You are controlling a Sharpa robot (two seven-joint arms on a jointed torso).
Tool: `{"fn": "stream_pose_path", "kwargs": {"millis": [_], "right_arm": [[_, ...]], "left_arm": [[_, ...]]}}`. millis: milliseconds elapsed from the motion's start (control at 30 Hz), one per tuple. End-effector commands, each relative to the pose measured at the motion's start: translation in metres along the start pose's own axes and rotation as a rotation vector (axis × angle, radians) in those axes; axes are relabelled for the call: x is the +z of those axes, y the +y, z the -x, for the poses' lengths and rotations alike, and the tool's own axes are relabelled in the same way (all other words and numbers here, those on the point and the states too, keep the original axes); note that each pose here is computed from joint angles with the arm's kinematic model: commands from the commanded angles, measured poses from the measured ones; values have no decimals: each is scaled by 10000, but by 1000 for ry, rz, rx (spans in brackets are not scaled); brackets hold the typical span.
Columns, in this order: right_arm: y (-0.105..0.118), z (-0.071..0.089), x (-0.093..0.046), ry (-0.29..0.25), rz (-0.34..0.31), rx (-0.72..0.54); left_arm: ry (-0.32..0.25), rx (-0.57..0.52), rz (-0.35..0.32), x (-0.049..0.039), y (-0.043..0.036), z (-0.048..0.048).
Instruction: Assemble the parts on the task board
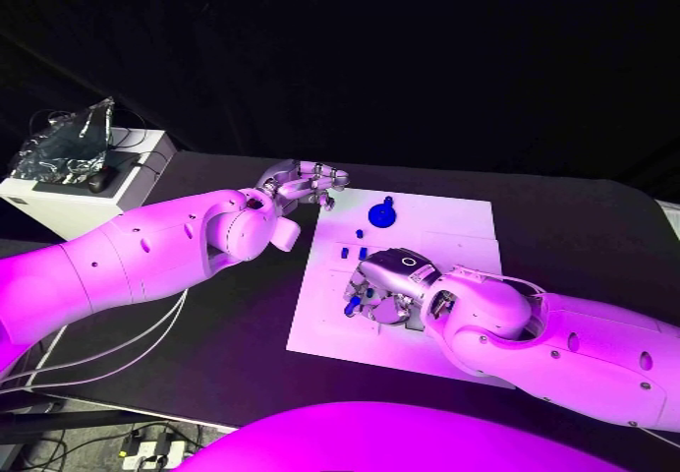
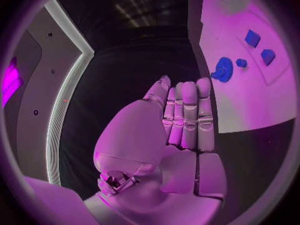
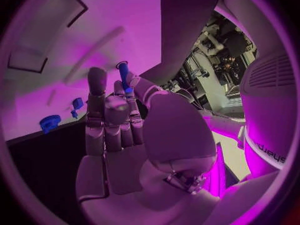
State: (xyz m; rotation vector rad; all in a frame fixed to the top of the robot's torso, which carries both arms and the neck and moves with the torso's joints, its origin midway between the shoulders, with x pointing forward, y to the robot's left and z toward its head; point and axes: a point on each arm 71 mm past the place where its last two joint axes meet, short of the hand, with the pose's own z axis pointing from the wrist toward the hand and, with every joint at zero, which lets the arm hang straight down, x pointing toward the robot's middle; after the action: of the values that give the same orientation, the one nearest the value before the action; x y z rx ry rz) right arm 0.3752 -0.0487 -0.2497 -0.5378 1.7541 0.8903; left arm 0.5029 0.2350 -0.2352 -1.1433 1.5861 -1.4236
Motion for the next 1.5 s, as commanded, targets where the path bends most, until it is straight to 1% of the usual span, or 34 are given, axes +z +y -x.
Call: {"fn": "stream_pose_path", "kwargs": {"millis": [33,400,767,1000,1200,1500], "right_arm": [[-6,-30,-6,25,2,-19],[-34,-47,-19,37,-11,-30],[-39,-43,-18,31,-21,-46],[-19,-44,11,24,-7,-28],[21,-78,45,27,13,-5],[10,-96,43,21,19,22]], "left_arm": [[17,-3,-7,1,-11,-19],[17,-3,-7,-1,-11,-16],[16,-3,-6,-4,-11,-9],[18,-3,-6,-4,-11,-12],[19,-3,-5,-4,-11,-15],[20,-3,-2,-6,-10,-13]]}}
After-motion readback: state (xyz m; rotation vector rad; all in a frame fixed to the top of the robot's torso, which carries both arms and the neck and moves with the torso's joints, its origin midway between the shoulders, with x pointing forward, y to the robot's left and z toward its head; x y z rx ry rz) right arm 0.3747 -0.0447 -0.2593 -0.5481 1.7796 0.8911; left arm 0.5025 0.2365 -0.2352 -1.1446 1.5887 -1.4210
